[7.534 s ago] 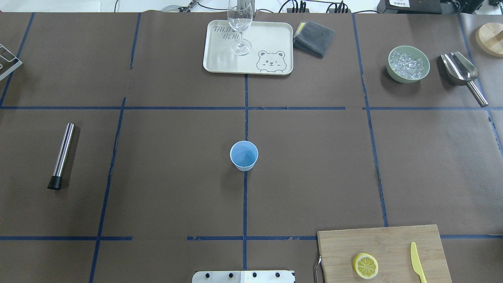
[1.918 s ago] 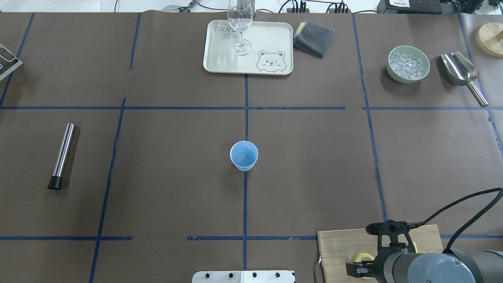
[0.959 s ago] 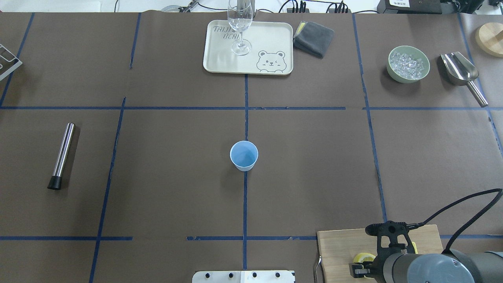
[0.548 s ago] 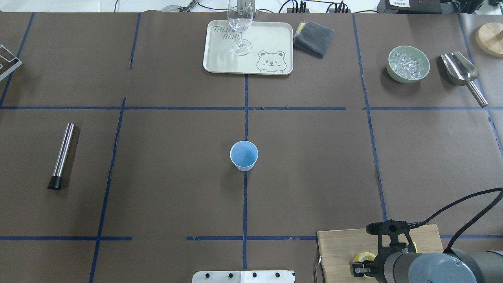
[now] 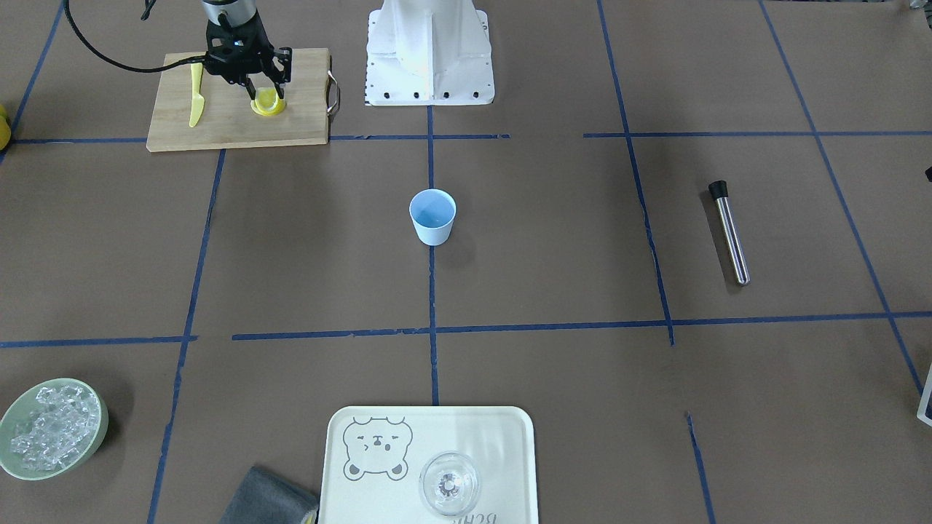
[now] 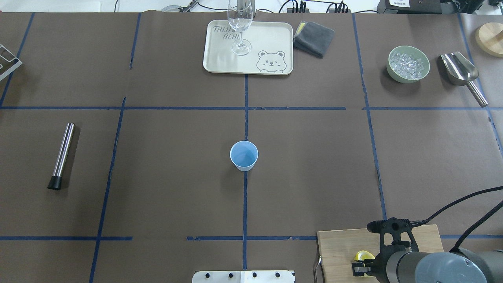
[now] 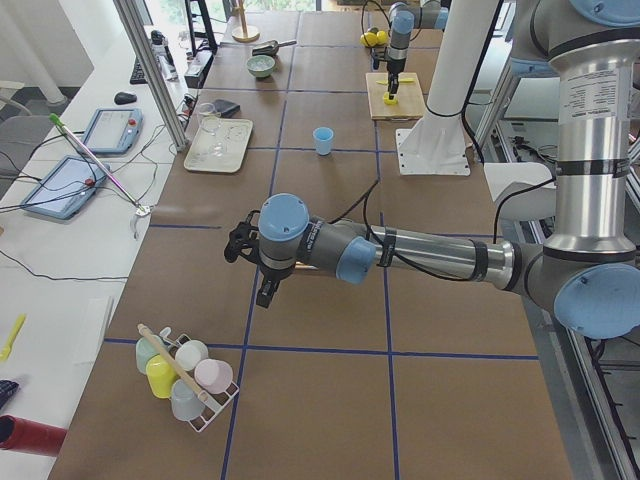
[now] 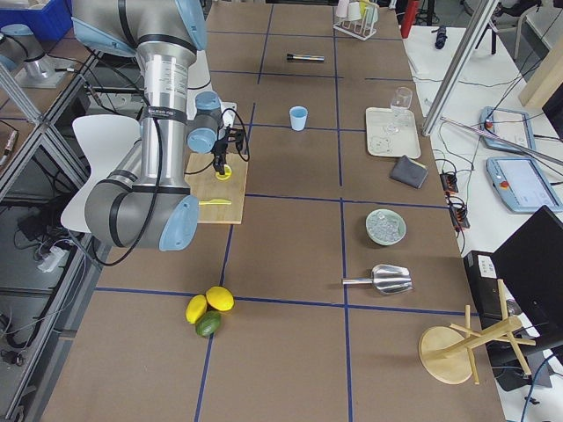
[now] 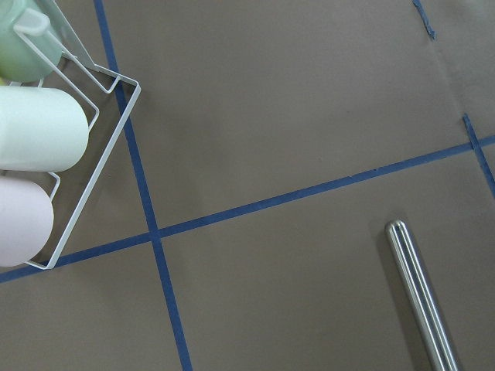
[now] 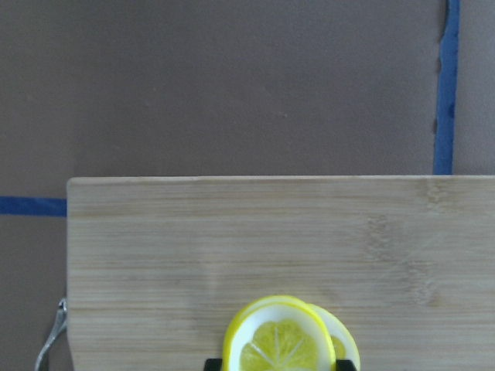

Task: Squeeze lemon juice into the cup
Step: 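Close the right gripper on the yellow lemon slice, then lift the lemon slice with the right gripper and carry it over the blue cup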

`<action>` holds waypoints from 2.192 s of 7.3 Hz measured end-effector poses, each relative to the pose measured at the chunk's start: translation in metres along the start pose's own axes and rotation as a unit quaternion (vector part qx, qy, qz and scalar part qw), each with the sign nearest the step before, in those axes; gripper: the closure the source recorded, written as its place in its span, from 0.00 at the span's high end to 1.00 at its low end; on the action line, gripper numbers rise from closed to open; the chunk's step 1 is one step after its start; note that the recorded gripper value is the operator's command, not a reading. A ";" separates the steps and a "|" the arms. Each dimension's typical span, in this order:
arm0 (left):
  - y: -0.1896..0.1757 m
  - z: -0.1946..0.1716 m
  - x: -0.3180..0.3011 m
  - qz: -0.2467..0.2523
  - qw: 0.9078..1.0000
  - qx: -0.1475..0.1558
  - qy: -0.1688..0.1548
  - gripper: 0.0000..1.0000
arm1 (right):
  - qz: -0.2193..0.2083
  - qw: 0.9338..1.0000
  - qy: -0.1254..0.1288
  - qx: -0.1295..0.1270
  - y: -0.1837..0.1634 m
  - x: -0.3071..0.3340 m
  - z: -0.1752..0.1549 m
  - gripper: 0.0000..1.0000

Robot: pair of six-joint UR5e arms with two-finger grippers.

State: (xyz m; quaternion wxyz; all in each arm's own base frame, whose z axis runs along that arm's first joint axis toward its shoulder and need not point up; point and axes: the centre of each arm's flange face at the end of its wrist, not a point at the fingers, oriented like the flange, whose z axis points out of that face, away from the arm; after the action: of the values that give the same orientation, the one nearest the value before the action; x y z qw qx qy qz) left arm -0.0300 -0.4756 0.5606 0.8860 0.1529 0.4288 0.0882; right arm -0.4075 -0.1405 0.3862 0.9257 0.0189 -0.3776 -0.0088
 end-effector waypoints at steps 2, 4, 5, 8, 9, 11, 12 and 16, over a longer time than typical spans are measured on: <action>0.000 0.000 0.000 0.000 1.000 0.000 0.000 1.00 | 0.001 1.000 -0.006 0.002 -0.002 -0.001 -0.008 0.56; 0.000 0.000 0.000 0.000 1.000 0.000 0.000 1.00 | 0.004 1.000 -0.010 0.006 -0.005 0.000 -0.014 0.57; 0.000 0.000 0.000 0.000 1.000 0.000 0.000 1.00 | 0.009 1.000 -0.013 0.012 -0.011 -0.001 -0.018 0.58; 0.001 0.000 0.001 -0.001 1.000 0.000 0.008 1.00 | 0.030 0.998 -0.040 0.032 -0.035 -0.016 -0.034 0.58; 0.002 -0.001 0.001 -0.001 1.000 -0.001 0.010 1.00 | 0.036 0.997 -0.056 0.040 -0.045 -0.029 -0.041 0.58; 0.003 -0.001 0.002 -0.001 1.000 -0.001 0.011 1.00 | 0.052 0.993 -0.089 0.063 -0.071 -0.054 -0.057 0.61; 0.003 -0.001 0.002 -0.002 1.000 -0.001 0.011 1.00 | 0.061 0.990 -0.103 0.076 -0.087 -0.069 -0.062 0.61; 0.003 -0.001 0.001 -0.001 1.000 -0.001 0.012 1.00 | 0.091 0.982 -0.134 0.095 -0.151 -0.125 -0.063 0.62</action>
State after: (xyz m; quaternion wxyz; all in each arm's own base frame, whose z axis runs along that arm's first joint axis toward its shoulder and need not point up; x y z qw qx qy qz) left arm -0.0296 -0.4722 0.5604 0.8811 0.1507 0.4393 0.0894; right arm -0.4526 -0.2860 0.2476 0.8575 0.0708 -0.4977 0.1092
